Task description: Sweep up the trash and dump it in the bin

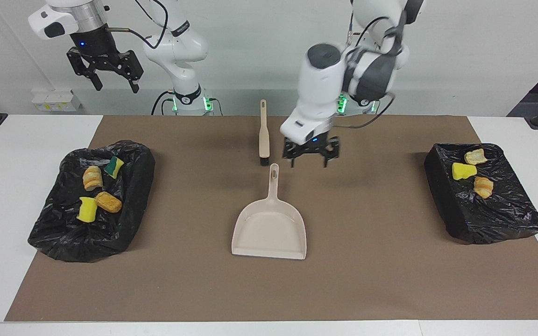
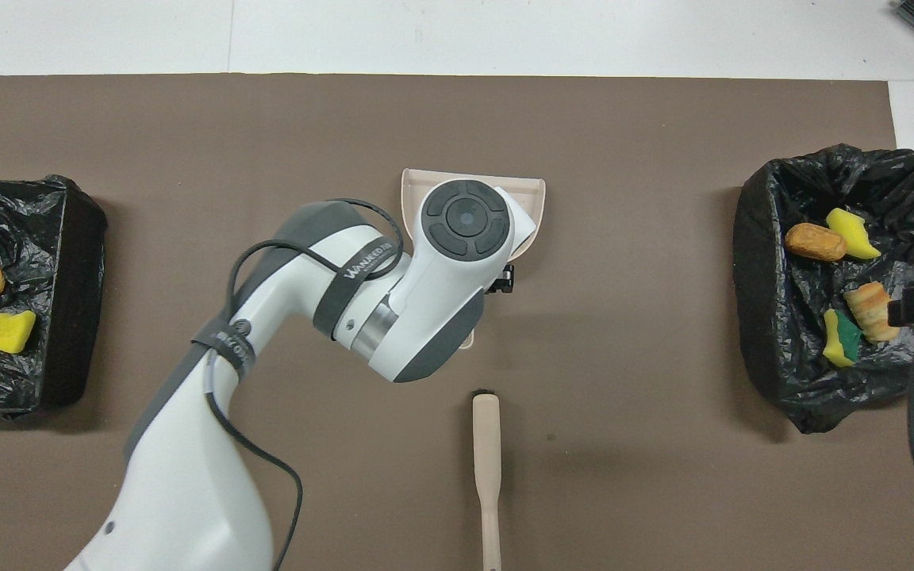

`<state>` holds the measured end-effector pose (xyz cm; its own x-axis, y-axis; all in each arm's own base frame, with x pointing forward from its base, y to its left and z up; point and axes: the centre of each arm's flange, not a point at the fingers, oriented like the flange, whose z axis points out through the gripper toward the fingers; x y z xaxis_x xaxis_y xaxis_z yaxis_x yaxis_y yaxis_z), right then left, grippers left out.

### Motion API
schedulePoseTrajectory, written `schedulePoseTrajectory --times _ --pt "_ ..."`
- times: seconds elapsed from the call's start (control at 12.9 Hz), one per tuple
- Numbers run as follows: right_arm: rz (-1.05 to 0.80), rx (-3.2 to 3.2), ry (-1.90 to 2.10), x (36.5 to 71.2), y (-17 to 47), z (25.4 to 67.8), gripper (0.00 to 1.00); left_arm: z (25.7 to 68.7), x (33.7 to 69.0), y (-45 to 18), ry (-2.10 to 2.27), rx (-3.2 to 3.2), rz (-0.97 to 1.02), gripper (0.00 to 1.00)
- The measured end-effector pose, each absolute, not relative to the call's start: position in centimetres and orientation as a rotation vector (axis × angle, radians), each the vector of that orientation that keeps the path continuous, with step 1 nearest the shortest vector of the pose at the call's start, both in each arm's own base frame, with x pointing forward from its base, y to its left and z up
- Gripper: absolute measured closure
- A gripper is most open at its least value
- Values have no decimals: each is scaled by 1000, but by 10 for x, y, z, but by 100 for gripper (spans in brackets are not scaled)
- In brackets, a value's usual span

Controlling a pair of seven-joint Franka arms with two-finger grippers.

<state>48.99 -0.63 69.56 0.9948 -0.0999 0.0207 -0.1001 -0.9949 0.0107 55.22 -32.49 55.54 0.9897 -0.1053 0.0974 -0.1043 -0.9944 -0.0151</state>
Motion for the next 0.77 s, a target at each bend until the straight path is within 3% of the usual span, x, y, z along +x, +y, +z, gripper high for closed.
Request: schedulePoseTrajectory --times 0.31,0.77 --pt "64 3126 -148 487 -4 706 0 651 530 -191 153 -3095 -192 0" --pt "68 3127 -153 486 -5 707 0 688 516 -94 218 -3170 -169 0"
